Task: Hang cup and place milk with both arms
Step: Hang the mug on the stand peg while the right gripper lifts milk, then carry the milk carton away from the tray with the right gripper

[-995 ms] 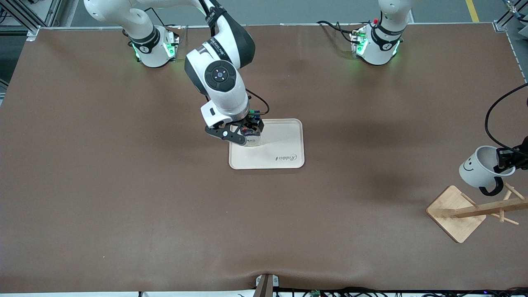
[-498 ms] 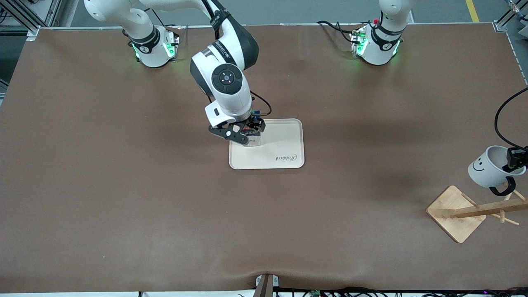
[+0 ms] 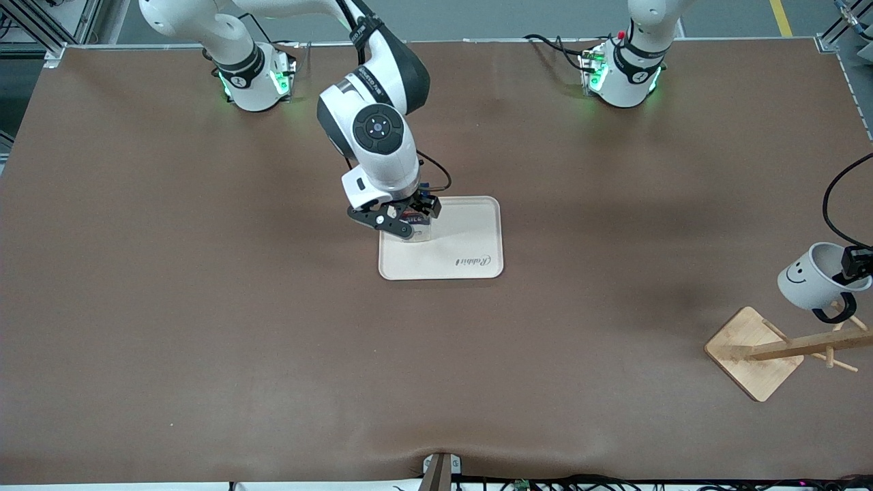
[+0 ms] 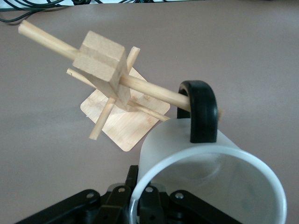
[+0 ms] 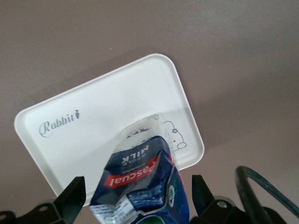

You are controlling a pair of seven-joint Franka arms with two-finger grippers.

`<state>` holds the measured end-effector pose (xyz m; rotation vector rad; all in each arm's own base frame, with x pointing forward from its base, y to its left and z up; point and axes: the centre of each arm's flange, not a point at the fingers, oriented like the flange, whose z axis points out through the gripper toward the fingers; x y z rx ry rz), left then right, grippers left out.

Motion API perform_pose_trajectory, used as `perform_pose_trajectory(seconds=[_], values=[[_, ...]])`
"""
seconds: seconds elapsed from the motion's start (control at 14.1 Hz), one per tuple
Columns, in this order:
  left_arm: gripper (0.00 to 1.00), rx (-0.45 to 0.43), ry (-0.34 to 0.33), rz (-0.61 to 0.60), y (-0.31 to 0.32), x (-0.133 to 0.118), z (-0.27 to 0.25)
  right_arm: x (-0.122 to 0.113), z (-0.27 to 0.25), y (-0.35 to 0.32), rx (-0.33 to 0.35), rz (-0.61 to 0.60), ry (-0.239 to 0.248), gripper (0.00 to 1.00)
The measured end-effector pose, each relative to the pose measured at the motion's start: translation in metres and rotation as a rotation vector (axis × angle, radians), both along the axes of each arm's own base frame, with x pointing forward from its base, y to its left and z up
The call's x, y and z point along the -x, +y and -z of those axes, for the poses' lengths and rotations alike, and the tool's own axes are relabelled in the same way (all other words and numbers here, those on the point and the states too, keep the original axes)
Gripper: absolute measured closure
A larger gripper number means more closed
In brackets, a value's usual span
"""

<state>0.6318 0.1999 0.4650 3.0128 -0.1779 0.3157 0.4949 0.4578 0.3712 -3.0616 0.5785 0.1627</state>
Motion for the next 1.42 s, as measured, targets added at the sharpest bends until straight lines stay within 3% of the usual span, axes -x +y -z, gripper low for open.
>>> perform_pose_trajectory(seconds=[0.14,0.36,0.5,0.64,0.85,1.0,1.07,1.28,1.42], values=[[0.96,0.004,-0.009,-0.002,0.008,-0.003,0.004,-0.002,-0.008,0.003,-0.011,-0.001,-0.013,0.00],[0.96,0.013,-0.013,-0.007,0.015,-0.008,0.009,0.007,0.006,0.011,0.011,-0.020,0.009,0.00],[0.81,0.019,-0.023,-0.009,0.017,-0.013,0.008,0.019,0.032,0.023,0.043,-0.042,0.034,0.00],[0.60,0.023,-0.038,-0.017,0.018,-0.018,0.003,0.030,0.051,0.033,0.068,-0.061,0.050,0.00],[0.28,0.030,-0.053,-0.047,0.003,-0.027,-0.009,0.029,0.043,0.025,0.116,-0.059,0.104,0.15],[0.10,0.021,-0.046,-0.079,-0.008,-0.029,-0.018,0.018,0.024,0.011,0.145,-0.040,0.145,0.31],[0.00,0.022,-0.034,-0.097,-0.013,-0.027,-0.024,0.007,0.010,0.001,0.152,-0.022,0.162,0.31],[0.00,0.011,0.005,-0.146,-0.033,-0.022,-0.042,-0.038,-0.042,-0.047,0.144,0.061,0.192,0.31],[0.00,0.004,0.046,-0.188,-0.055,-0.016,-0.056,-0.068,-0.072,-0.100,0.130,0.113,0.217,0.38]])
